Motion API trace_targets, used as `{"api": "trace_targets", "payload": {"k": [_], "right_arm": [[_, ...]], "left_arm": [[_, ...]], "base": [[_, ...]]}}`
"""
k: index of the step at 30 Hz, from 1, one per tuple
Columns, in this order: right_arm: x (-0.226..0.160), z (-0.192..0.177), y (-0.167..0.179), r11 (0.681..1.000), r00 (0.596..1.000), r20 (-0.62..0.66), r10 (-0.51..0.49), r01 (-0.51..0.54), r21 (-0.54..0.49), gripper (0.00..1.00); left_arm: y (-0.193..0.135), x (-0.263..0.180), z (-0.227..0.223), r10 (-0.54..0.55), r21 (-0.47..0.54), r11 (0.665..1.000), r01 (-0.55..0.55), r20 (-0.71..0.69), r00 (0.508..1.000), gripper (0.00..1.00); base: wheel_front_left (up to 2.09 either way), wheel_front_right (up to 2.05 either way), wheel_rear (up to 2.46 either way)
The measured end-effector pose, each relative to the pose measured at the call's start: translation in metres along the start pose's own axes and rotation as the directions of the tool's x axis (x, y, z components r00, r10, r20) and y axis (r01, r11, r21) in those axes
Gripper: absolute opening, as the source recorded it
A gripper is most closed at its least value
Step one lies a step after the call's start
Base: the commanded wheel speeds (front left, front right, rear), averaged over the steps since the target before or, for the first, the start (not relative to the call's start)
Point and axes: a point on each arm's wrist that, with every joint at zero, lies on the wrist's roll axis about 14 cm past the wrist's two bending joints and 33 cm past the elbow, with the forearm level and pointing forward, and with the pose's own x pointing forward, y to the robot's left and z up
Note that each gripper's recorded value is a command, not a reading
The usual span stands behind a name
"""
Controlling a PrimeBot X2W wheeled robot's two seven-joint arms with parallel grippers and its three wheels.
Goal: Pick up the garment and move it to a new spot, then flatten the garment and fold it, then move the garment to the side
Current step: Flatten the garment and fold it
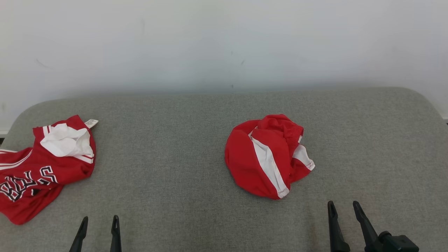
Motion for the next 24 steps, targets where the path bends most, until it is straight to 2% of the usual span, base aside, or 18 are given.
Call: {"api": "trace_targets", "payload": {"k": [6, 14, 24], "right_arm": [[0.004, -0.001, 0.011, 0.999, 0.999, -0.002, 0.034, -0.034, 0.002, 1.00], [0.038, 0.014, 0.047, 0.989, 0.988, 0.041, 0.150, -0.149, -0.021, 1.00], [0.074, -0.022, 0.051, 0.982, 0.980, -0.088, 0.180, -0.183, -0.038, 1.00]], "left_arm": [[0.003, -0.001, 0.000, 0.009, -0.001, 1.000, -0.009, -0.001, 1.000, 1.00], [0.003, 0.000, 0.001, 0.015, 0.002, 1.000, -0.015, 0.005, 1.000, 1.00], [0.002, 0.008, -0.002, 0.016, -0.001, 1.000, -0.016, -0.006, 1.000, 1.00]], "base": [[0.00, 0.00, 0.00], [0.00, 0.00, 0.00], [0.00, 0.00, 0.00]]}}
